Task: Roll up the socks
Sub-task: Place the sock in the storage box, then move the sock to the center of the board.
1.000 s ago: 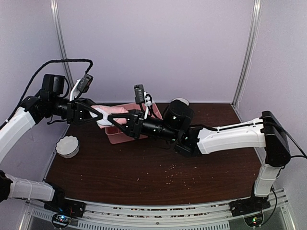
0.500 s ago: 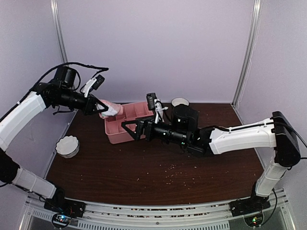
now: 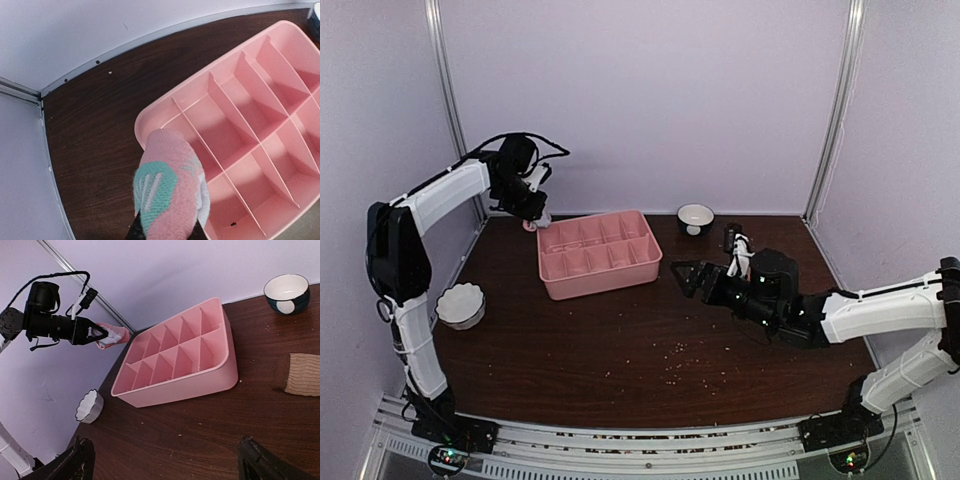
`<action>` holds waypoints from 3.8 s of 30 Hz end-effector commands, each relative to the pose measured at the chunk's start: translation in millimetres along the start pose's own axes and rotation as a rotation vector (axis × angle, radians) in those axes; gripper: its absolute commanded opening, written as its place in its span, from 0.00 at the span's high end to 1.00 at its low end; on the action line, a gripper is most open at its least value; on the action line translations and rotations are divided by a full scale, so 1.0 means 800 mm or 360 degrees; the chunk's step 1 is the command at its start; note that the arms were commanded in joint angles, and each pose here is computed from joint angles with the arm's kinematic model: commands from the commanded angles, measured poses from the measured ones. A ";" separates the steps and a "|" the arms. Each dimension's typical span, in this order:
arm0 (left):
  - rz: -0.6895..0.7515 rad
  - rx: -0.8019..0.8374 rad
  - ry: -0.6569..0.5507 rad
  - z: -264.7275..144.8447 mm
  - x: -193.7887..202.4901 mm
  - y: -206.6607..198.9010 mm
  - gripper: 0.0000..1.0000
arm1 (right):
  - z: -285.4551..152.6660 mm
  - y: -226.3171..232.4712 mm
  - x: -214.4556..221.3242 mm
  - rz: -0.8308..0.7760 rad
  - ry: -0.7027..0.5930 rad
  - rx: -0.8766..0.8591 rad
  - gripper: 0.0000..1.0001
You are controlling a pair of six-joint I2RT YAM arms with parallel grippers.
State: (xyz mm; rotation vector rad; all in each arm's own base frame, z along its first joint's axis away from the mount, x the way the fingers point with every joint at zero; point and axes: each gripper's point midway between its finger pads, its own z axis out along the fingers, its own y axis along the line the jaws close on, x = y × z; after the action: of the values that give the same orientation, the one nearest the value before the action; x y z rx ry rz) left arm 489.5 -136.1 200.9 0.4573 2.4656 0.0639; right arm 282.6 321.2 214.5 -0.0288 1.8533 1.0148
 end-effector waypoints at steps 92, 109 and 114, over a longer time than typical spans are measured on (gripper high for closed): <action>0.0477 0.0376 0.0348 -0.138 0.173 -0.039 0.10 | 0.160 -0.266 0.045 -0.0185 0.1125 0.1323 0.49; 0.0458 0.0345 0.0337 -0.170 0.192 -0.033 0.11 | 0.164 -0.278 0.012 -0.0056 0.1044 0.1228 0.53; 0.0471 0.0323 0.0334 -0.174 0.195 -0.030 0.11 | 0.171 -0.287 0.029 -0.0036 0.1103 0.1247 0.68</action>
State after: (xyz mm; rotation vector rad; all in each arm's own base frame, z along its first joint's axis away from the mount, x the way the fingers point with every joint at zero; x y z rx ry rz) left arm 288.4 -103.7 216.0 0.9531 2.6056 -0.0460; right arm 478.5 270.1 51.5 0.0760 2.6967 0.2265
